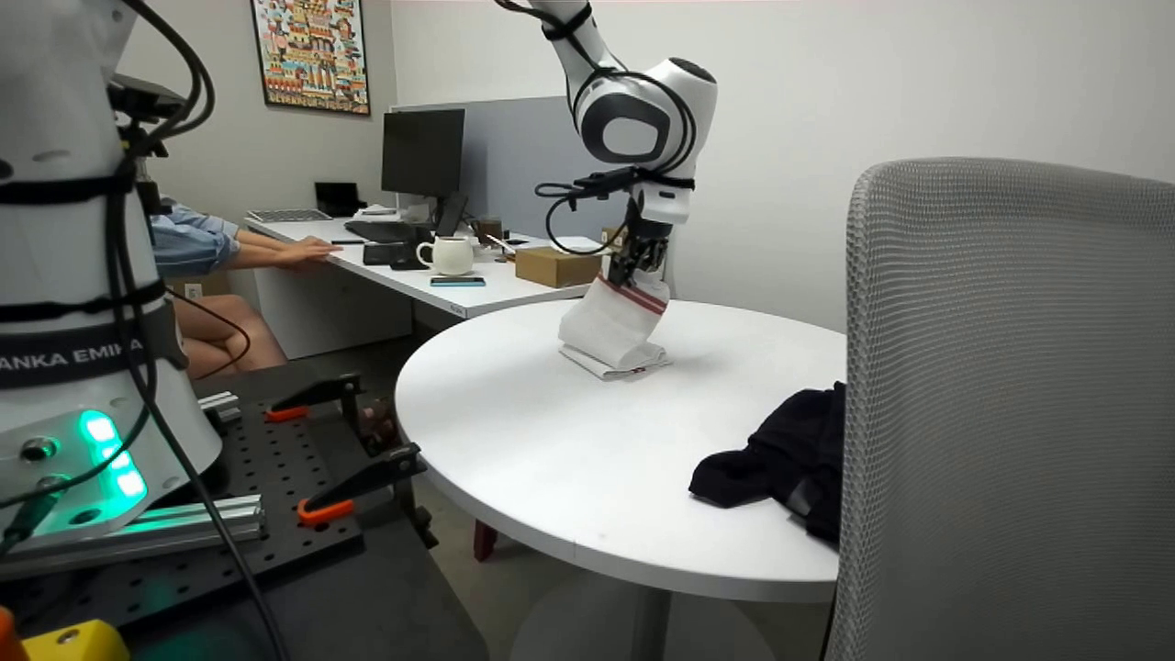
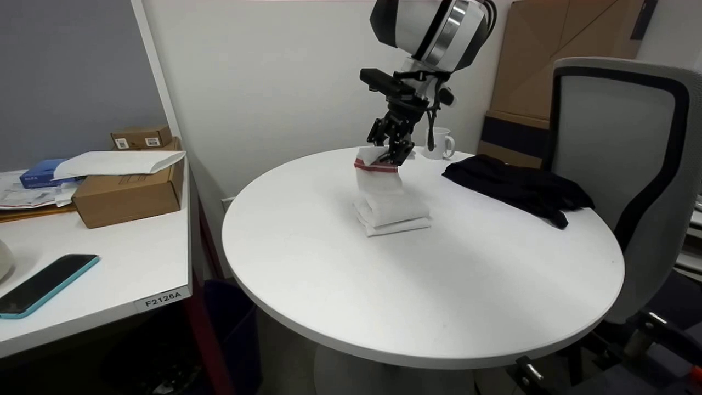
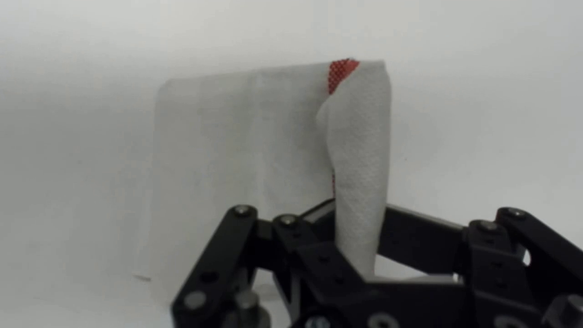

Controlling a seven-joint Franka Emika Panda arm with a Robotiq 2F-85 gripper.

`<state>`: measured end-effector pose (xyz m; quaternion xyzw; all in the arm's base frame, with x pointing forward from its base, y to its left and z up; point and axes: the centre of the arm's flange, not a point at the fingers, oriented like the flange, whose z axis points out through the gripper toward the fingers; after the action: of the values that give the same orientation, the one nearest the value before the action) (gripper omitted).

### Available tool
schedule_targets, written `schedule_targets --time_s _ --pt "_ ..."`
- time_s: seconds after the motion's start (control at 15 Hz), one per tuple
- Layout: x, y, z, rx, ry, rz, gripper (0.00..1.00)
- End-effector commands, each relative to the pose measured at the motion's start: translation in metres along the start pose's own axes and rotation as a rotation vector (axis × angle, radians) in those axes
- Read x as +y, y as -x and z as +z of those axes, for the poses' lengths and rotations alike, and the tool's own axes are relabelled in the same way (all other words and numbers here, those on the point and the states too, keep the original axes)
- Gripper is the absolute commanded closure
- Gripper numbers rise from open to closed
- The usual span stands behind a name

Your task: Fold the towel four times over

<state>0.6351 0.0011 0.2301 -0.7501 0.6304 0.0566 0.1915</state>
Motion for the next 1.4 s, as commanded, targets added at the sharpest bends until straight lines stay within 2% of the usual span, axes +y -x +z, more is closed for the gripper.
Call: schedule_targets --time_s 0.0,0.6,0.87,1.07,1.33 --pt "-0.006 -0.005 0.001 0.016 -0.073 0.033 1.00" --pt "-0.006 -0.026 0.027 0.122 -0.107 0.127 1.00" --pt "0.000 -0.032 0.043 0.154 -0.097 0.148 1.00" --pt "0.011 -0.020 0.057 0.157 -0.069 0.104 1.00" --pt "0.024 0.014 0.072 0.139 -0.030 0.021 1.00"
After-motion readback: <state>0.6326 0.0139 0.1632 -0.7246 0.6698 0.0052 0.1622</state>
